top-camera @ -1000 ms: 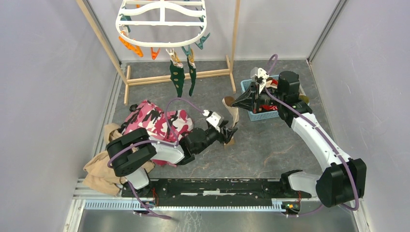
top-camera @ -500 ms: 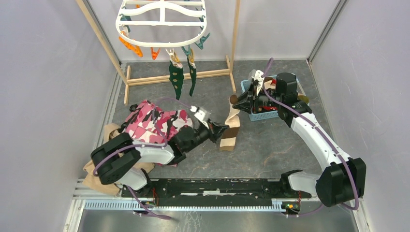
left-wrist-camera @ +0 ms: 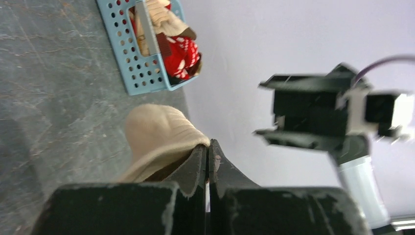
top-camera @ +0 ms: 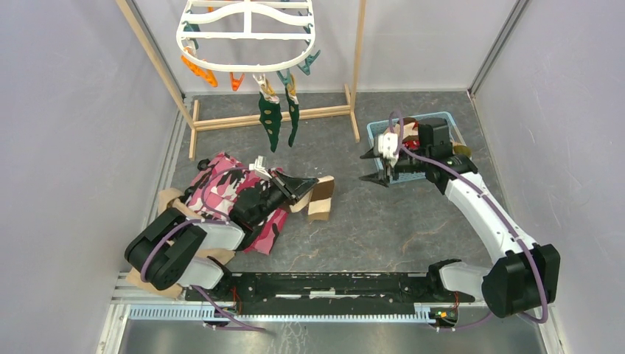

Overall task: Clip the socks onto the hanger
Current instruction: Pick up the sock from the bin.

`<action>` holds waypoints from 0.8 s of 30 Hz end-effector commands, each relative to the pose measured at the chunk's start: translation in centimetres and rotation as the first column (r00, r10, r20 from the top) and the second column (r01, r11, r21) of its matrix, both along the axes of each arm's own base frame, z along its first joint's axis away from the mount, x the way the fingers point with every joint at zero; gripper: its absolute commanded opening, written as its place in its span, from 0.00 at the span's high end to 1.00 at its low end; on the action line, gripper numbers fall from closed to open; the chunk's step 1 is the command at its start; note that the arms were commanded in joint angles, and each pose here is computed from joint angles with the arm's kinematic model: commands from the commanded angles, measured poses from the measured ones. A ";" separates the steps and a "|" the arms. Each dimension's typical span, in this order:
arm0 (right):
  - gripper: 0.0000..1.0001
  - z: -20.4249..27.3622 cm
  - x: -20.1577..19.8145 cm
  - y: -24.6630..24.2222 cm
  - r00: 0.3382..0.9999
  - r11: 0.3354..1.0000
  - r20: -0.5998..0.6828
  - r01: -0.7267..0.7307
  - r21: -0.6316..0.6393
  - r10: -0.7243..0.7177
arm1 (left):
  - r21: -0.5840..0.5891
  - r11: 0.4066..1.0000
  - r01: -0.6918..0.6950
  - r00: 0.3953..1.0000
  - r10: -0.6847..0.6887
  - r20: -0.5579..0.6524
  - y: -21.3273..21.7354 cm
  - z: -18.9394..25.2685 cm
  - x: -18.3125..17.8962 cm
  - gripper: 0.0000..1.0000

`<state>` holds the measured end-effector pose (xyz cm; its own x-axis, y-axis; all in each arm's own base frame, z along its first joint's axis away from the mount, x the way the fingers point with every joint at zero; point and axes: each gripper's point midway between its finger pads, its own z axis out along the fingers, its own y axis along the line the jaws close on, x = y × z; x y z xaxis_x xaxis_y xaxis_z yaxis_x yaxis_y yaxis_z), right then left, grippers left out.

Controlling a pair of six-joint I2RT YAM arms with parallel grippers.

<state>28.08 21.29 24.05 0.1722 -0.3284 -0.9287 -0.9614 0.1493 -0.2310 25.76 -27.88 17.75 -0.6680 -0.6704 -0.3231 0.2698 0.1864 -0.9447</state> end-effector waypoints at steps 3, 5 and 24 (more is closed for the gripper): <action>0.28 -4.1 -5.4 0.3 0.862 0.924 0.332 -0.359 -0.130 0.382 | -0.245 0.969 0.027 0.997 -0.044 -0.064 1.0 4.0 0.0 0.98; 0.24 -5.0 -6.1 0.5 0.846 0.912 0.340 -0.392 -0.123 0.410 | -0.253 0.967 0.028 0.997 -0.044 -0.058 1.1 4.3 0.0 0.98; 0.32 -7.2 -5.2 8.0 0.946 0.961 -0.181 -0.254 0.110 0.270 | -0.354 0.925 0.135 0.990 -0.115 0.078 0.8 8.8 -1.3 0.98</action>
